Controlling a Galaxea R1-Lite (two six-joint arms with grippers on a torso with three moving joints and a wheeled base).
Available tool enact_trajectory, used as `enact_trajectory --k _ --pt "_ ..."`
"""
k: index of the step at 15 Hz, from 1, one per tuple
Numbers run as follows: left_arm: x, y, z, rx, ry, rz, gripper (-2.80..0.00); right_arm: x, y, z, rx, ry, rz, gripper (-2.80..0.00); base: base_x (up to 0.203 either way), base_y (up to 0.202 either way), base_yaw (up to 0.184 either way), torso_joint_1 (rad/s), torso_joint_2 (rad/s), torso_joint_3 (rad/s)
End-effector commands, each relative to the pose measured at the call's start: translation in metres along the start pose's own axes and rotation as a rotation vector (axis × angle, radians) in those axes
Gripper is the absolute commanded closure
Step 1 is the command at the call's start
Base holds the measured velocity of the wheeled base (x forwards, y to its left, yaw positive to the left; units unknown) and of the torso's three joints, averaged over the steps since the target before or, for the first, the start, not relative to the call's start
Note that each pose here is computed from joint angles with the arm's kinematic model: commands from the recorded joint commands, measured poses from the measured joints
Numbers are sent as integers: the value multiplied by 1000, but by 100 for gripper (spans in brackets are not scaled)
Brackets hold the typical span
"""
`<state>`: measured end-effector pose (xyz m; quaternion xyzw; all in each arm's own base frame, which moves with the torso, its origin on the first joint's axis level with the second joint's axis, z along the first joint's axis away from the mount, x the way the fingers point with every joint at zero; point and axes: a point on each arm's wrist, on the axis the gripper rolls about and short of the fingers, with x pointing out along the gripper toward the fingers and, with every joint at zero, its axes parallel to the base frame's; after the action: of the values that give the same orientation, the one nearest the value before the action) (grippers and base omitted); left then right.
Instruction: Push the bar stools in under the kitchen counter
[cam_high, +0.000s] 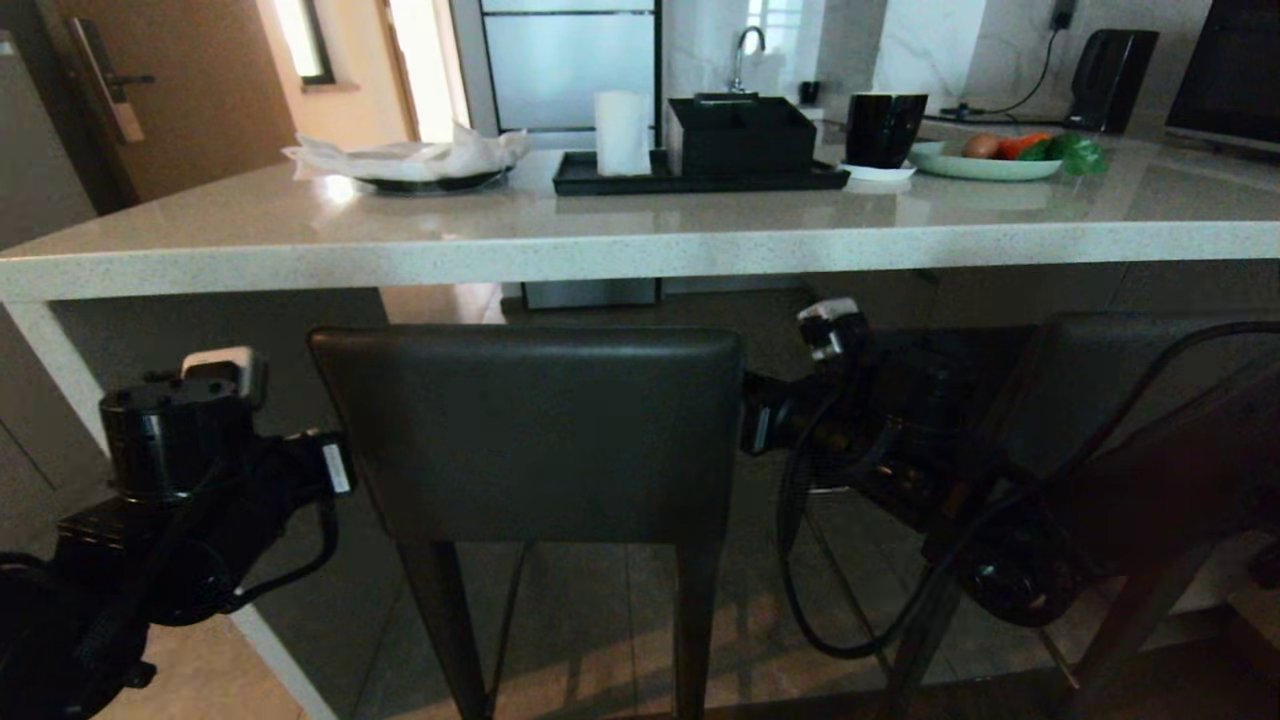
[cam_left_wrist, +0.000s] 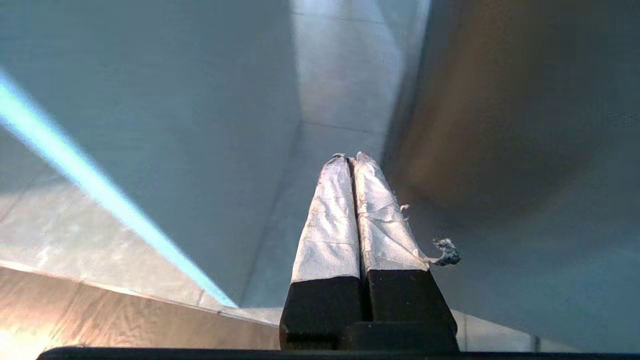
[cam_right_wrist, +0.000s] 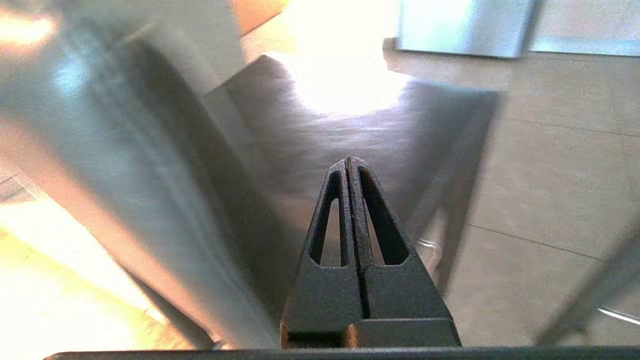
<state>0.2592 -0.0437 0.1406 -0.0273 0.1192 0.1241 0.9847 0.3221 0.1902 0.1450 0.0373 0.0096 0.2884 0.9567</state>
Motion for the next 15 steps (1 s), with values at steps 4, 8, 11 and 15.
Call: enact_trajectory --k 4,8,11,15 --pt "-37 20 4 -27 -44 -26 0 -51 -6 17 -19 14 -56 0 0 0 0 0 0 0" --pt "-101 40 11 -64 -154 -280 0 -112 -4 39 -41 18 -217 0 0 0 0 0 0 0" --pt "-147 59 9 -72 -212 -376 0 -179 -6 66 -51 15 -351 0 0 0 0 0 0 0" --pt "-200 86 -4 -71 -228 -398 0 -275 -8 75 -64 -46 -523 0 0 0 0 0 0 0"
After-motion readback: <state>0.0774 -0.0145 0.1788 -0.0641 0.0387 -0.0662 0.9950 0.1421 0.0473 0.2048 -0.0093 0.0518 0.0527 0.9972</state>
